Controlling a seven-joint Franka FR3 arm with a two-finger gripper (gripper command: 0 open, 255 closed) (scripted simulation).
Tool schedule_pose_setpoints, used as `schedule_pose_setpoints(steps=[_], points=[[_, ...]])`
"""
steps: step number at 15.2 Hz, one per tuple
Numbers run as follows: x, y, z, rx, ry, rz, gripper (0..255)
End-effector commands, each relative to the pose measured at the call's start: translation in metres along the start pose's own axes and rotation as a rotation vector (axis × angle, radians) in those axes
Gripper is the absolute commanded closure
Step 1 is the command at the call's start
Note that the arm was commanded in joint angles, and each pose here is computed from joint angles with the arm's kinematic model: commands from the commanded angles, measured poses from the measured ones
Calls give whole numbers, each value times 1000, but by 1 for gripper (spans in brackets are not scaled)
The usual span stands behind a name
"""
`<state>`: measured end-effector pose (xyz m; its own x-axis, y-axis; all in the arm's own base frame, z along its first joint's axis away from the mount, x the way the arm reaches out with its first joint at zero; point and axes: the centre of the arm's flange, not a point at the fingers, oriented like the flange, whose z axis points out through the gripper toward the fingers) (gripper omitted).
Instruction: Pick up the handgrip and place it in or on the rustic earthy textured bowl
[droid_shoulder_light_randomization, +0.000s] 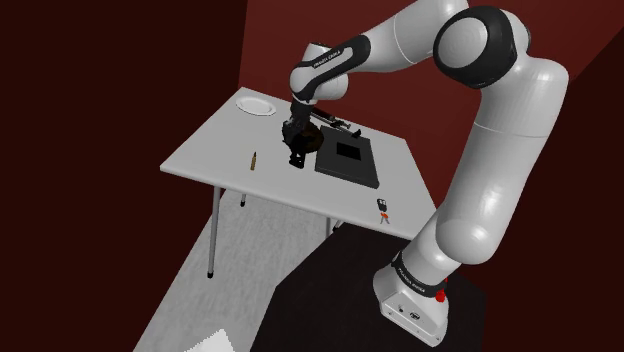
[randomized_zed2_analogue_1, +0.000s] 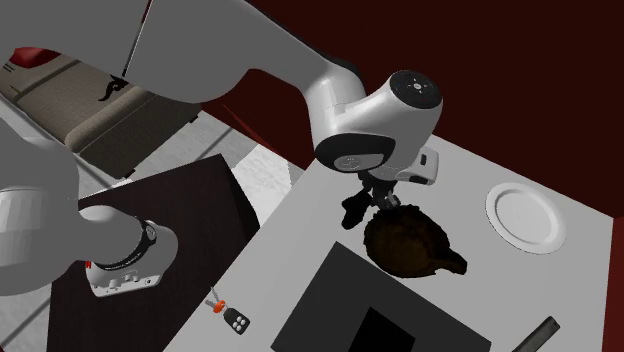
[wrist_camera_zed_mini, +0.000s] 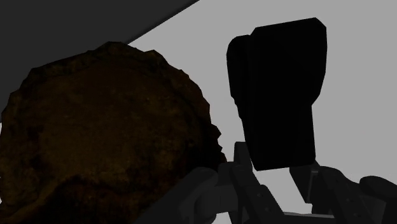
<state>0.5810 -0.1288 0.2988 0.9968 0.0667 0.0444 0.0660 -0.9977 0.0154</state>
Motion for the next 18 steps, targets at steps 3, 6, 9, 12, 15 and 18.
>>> schedule_pose_setpoints(steps=[3,6,9,12,15,18], points=[[1,0,-11,0,0,0,255],[1,1,-26,0,0,0,255],[2,1,-42,0,0,0,255],[2,0,-47,0,1,0,255],[-19,17,-43,52,-16,-155,0],[-37,35,-34,101,-31,-302,0]])
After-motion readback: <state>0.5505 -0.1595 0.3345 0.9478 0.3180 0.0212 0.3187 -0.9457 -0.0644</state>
